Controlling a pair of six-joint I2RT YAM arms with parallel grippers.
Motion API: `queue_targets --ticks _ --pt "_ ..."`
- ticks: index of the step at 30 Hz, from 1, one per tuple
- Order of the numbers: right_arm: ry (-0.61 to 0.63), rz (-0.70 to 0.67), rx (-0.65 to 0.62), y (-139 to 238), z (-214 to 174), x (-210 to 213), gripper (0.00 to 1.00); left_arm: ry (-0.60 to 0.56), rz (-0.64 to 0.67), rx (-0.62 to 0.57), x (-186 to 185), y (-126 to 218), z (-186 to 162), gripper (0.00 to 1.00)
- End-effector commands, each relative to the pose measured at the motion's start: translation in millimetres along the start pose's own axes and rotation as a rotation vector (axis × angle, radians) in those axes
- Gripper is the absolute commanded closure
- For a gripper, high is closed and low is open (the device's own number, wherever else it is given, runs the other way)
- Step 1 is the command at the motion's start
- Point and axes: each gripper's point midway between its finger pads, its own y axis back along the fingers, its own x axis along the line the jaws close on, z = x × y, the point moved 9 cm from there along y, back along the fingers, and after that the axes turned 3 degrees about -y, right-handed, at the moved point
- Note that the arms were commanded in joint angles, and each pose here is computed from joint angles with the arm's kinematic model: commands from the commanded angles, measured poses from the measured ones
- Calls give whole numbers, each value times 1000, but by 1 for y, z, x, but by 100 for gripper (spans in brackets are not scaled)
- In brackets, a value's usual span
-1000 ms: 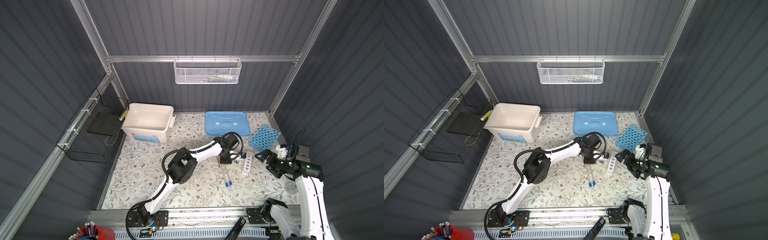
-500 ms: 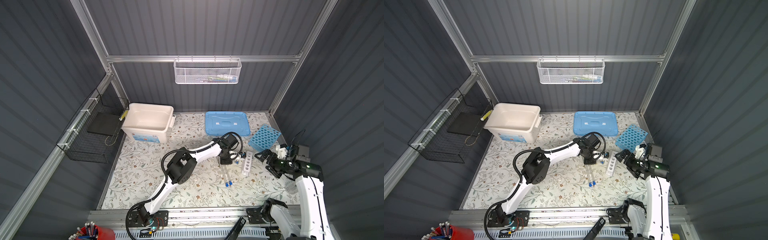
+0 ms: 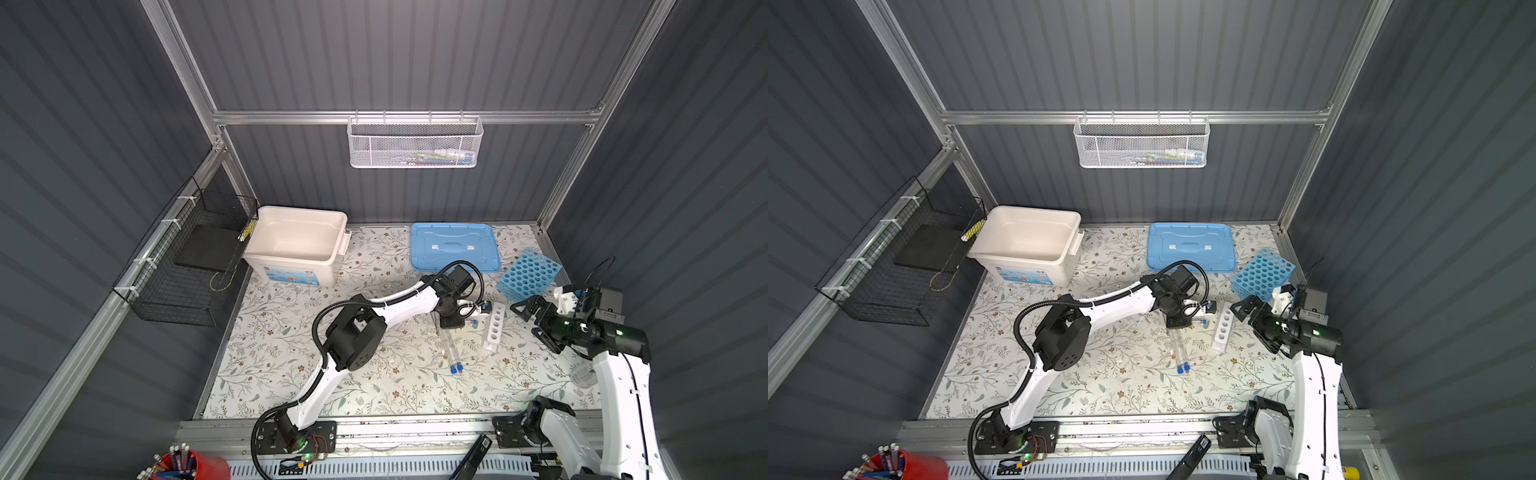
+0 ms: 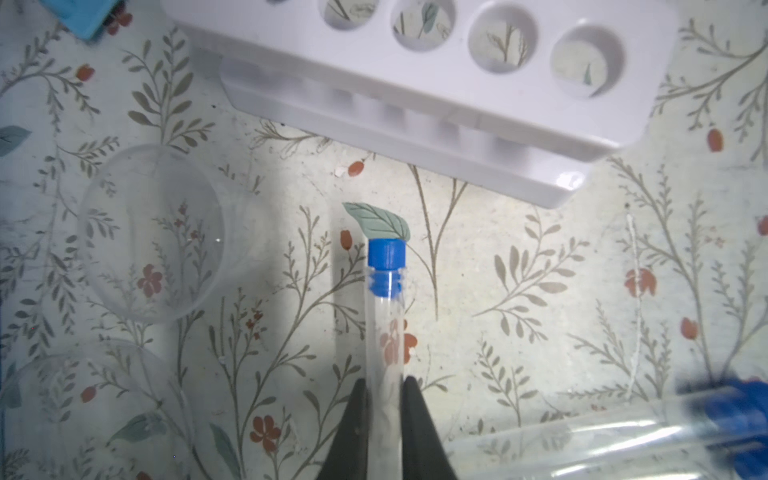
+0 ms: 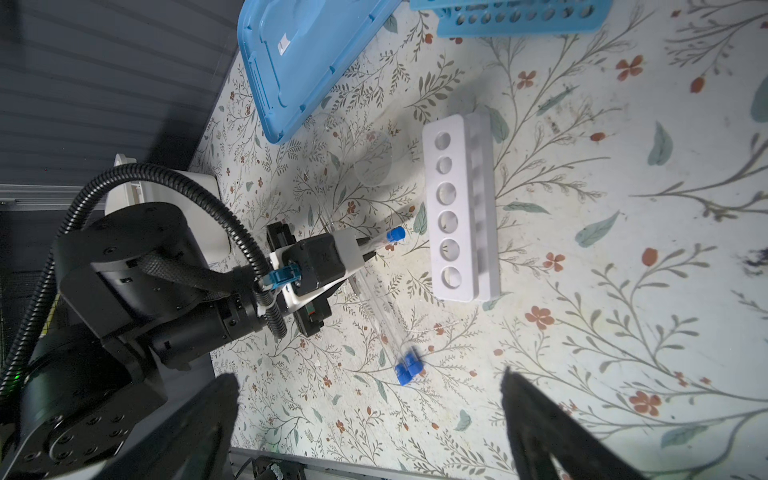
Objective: Organize the chemistry lab equipment
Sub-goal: 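Lift the blue-capped test tube upright with the left gripper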
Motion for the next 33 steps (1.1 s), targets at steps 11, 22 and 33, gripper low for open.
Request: queue_targets --ticks 11,22,33 --pt "16 122 -11 19 3 21 1 57 72 -173 0 60 23 95" --pt "-30 262 7 30 -5 36 1 107 157 -298 -2 102 23 95" --pt "-111 351 97 17 -19 28 13 183 177 -505 -18 151 18 94"
